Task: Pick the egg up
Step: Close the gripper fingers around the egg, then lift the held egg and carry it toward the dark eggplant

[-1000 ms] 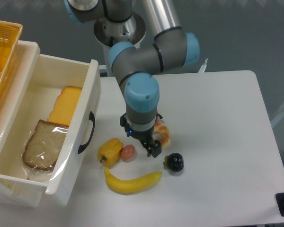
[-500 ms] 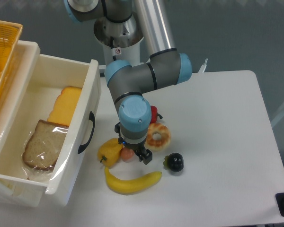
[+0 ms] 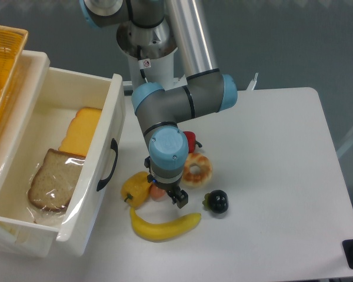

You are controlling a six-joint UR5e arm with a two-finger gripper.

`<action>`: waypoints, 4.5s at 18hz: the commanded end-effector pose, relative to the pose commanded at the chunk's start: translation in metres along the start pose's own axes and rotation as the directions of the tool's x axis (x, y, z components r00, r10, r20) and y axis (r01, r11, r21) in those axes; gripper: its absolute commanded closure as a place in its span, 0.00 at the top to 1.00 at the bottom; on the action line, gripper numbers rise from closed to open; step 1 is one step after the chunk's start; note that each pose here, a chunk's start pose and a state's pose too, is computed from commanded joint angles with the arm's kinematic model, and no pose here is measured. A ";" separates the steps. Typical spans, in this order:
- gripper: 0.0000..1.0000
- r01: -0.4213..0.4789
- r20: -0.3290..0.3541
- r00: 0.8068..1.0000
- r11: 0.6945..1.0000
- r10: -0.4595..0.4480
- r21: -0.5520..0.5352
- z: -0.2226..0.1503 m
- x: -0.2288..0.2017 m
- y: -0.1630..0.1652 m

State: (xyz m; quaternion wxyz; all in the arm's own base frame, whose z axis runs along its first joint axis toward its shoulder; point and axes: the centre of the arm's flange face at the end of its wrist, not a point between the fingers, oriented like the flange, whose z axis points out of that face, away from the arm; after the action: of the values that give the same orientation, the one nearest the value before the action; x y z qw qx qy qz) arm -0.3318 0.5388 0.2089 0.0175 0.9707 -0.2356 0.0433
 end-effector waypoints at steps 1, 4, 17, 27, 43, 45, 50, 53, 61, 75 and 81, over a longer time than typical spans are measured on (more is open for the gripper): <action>1.00 -0.006 0.006 1.000 1.000 0.006 0.002 0.001 0.000 0.000; 1.00 -0.022 0.009 1.000 1.000 0.022 0.006 0.005 0.003 0.000; 1.00 -0.024 -0.009 1.000 1.000 0.024 0.002 0.015 0.007 0.000; 0.90 -0.025 -0.001 1.000 1.000 0.025 -0.001 0.018 -0.002 -0.004; 0.90 -0.024 -0.001 1.000 1.000 0.024 -0.001 0.022 -0.009 -0.006; 0.90 -0.024 -0.003 1.000 1.000 0.024 -0.001 0.022 -0.009 -0.006; 0.75 -0.020 -0.003 1.000 1.000 0.020 -0.001 0.022 -0.009 -0.005; 0.62 -0.017 -0.003 1.000 1.000 0.017 -0.001 0.021 -0.009 -0.005; 0.28 -0.011 0.000 1.000 1.000 0.011 0.000 0.020 -0.012 -0.003; 0.21 0.020 0.061 0.998 0.991 -0.028 0.130 -0.032 -0.043 0.013; 0.21 -0.106 0.136 0.987 0.983 0.085 0.152 -0.081 -0.042 0.037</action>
State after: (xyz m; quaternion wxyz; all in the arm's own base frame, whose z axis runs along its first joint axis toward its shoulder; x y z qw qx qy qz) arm -0.3920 0.5289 0.2859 -0.0774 0.9574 -0.2783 -0.0001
